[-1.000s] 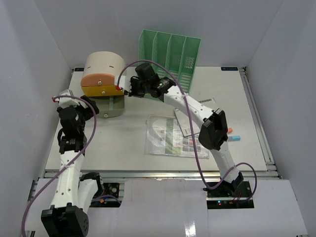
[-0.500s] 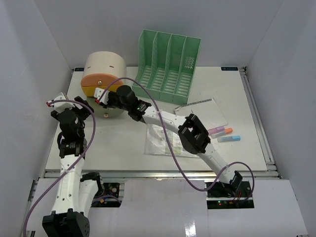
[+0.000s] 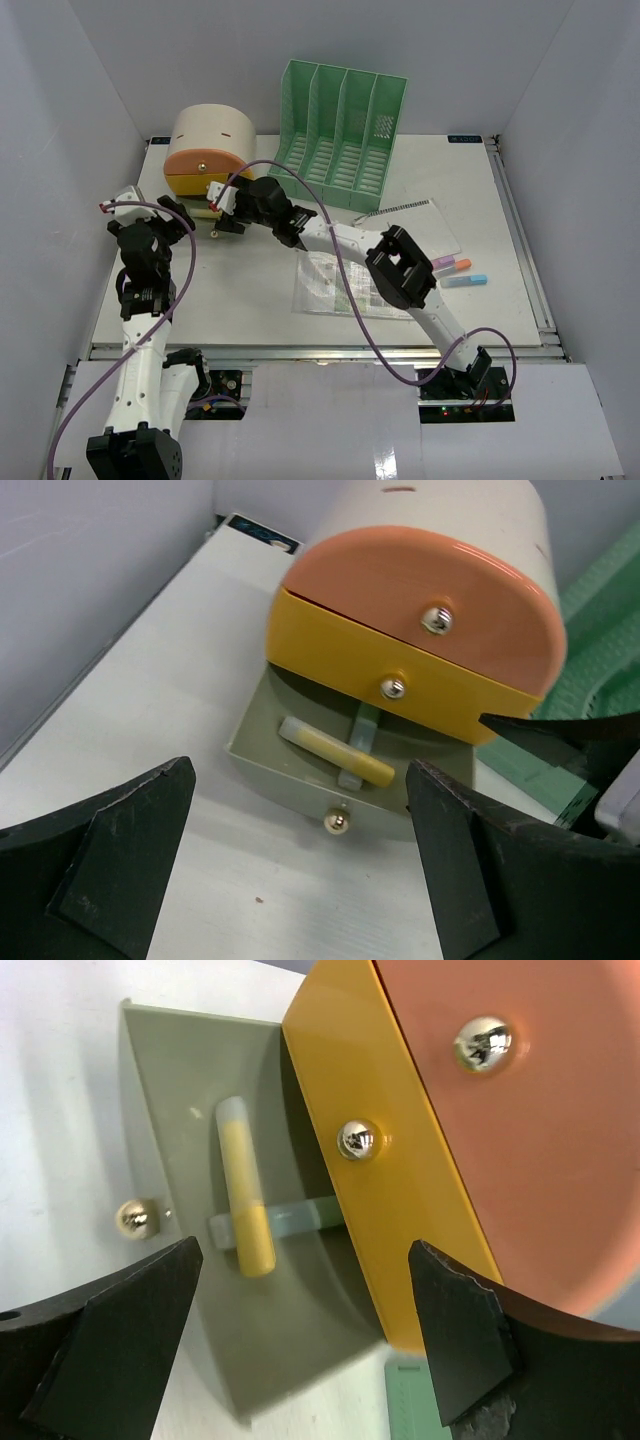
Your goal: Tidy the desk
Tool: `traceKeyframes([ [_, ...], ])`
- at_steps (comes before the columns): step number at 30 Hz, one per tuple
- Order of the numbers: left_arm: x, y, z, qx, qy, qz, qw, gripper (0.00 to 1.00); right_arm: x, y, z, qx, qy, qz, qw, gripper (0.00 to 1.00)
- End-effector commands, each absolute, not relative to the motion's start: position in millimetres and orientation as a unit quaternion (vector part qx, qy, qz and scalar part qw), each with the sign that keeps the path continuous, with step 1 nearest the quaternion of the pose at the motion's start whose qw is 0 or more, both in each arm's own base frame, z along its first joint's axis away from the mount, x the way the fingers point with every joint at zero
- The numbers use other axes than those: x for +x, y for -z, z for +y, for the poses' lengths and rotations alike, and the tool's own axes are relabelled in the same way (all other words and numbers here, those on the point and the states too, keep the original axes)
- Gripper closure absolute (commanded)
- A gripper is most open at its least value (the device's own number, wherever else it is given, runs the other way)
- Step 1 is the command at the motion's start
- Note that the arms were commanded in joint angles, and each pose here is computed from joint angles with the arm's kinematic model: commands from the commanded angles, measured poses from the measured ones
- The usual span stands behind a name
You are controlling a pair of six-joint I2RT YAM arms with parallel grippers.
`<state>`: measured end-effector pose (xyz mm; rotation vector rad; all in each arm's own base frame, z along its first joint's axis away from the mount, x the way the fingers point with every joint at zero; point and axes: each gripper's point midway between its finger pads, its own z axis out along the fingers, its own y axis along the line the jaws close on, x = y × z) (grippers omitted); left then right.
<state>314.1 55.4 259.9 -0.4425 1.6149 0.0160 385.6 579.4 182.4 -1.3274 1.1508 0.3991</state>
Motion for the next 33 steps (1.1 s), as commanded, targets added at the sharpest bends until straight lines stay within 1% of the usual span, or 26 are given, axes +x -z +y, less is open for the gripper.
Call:
traceKeyframes([
  [1, 318, -264, 6, -0.070, 0.082, 0.729, 0.676, 0.02, 376, -292, 522, -0.577, -0.200, 0.491, 0.622, 0.10],
  [2, 318, -266, -9, -0.037, 0.110, 0.726, 0.678, 0.02, 371, -285, 501, -0.606, -0.217, 0.497, 0.582, 0.10],
  [3, 318, -268, -24, -0.003, 0.140, 0.721, 0.679, 0.02, 353, -283, 481, -0.638, -0.251, 0.489, 0.539, 0.10],
  [4, 319, -267, -34, 0.019, 0.162, 0.720, 0.675, 0.02, 330, -291, 464, -0.663, -0.291, 0.461, 0.513, 0.10],
  [5, 318, -269, -45, 0.043, 0.187, 0.718, 0.669, 0.02, 322, -282, 441, -0.682, -0.302, 0.457, 0.485, 0.10],
  [6, 314, -270, -60, 0.073, 0.221, 0.713, 0.661, 0.02, 307, -264, 408, -0.692, -0.320, 0.474, 0.440, 0.10],
  [8, 311, -266, -75, 0.103, 0.260, 0.713, 0.643, 0.02, 299, -235, 363, -0.707, -0.306, 0.504, 0.389, 0.10],
  [10, 309, -262, -88, 0.124, 0.298, 0.715, 0.620, 0.02, 282, -201, 306, -0.707, -0.296, 0.548, 0.334, 0.06],
  [13, 307, -256, -97, 0.133, 0.329, 0.721, 0.595, 0.02, 265, -159, 234, -0.684, -0.256, 0.620, 0.286, 0.06],
  [16, 306, -254, -102, 0.136, 0.344, 0.722, 0.585, 0.02, 251, -137, 174, -0.669, -0.225, 0.648, 0.286, 0.13],
  [17, 305, -253, -103, 0.137, 0.346, 0.722, 0.583, 0.02, 246, -136, 153, -0.677, -0.216, 0.634, 0.305, 0.13],
  [20, 303, -253, -108, 0.142, 0.353, 0.721, 0.580, 0.02, 223, -136, 112, -0.717, -0.174, 0.583, 0.342, 0.10],
  [22, 302, -251, -111, 0.145, 0.359, 0.721, 0.574, 0.02, 213, -117, 86, -0.746, -0.135, 0.568, 0.319, 0.06],
  [24, 301, -251, -113, 0.149, 0.366, 0.721, 0.569, 0.02, 213, -107, 60, -0.772, -0.101, 0.559, 0.287, 0.06],
  [28, 301, -249, -115, 0.151, 0.367, 0.723, 0.565, 0.02, 223, -94, 19, -0.766, -0.112, 0.585, 0.241, 0.13],
  [33, 301, -249, -116, 0.154, 0.367, 0.723, 0.564, 0.02, 244, -85, -18, -0.757, -0.115, 0.607, 0.213, 0.21],
])
